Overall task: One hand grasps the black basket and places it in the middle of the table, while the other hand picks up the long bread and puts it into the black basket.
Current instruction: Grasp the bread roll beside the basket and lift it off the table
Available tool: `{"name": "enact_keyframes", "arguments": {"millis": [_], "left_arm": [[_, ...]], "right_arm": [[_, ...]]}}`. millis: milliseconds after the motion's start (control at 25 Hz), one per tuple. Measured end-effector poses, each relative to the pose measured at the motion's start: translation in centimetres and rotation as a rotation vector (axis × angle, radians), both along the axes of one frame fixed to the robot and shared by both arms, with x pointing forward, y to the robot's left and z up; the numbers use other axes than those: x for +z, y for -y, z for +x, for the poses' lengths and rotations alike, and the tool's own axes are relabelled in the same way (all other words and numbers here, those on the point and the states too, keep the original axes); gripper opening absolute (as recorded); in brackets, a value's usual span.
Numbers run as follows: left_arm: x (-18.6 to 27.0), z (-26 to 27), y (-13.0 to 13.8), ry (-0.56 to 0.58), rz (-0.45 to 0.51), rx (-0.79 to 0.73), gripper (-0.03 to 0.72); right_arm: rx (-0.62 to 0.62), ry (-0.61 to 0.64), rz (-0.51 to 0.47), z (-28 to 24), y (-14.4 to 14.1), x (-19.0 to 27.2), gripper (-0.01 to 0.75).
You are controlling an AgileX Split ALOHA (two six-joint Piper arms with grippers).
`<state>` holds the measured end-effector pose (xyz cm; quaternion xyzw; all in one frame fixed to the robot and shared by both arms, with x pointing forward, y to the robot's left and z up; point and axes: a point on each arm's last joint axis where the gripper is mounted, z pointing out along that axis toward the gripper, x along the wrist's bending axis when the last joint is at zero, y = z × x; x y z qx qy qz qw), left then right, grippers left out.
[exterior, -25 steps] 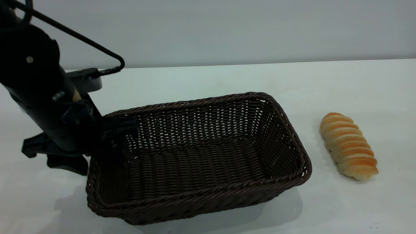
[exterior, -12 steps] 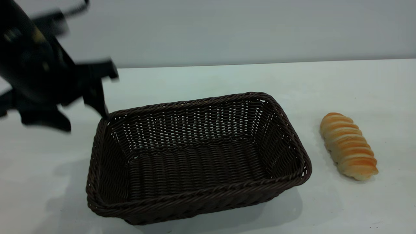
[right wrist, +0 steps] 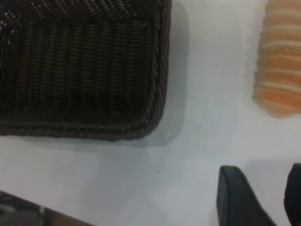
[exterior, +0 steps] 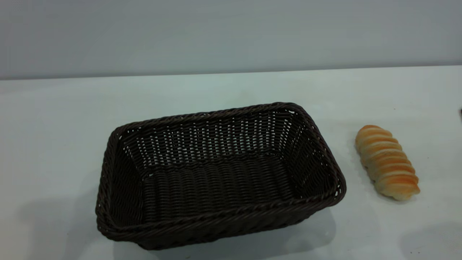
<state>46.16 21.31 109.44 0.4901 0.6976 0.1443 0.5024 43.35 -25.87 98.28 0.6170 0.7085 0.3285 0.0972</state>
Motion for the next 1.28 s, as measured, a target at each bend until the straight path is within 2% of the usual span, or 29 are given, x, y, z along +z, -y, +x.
{"name": "enact_keyframes", "arguments": {"millis": [240,440,680,1000,1160,1280], "left_arm": [[4.7,-4.4,-1.9,0.200,-0.082,-0.001,0.584],[7.0,-7.5,-3.2,0.326,-0.114,-0.007,0.584],[8.3,-9.9,-4.2,0.417,-0.121,-0.011,0.584],[9.4,-12.7,-4.7,0.501,-0.177,-0.063,0.584],[9.9,-15.3,-5.3,0.579,-0.138,-0.155,0.580],[9.6,-16.3,-5.9,0.581,-0.074,-0.188,0.567]], "right_arm": [[0.047,-0.045,-0.015,4.3,-0.4,-1.8,0.239],[0.055,-0.071,-0.054,7.3,-0.3,-3.7,0.239],[0.061,-0.110,-0.104,10.1,-0.2,-6.5,0.243],[0.018,-0.142,-0.191,12.2,0.6,-10.4,0.342],[0.005,-0.150,-0.214,12.8,0.8,-11.5,0.351],[0.004,-0.148,-0.216,13.6,0.7,-11.9,0.352]]}}
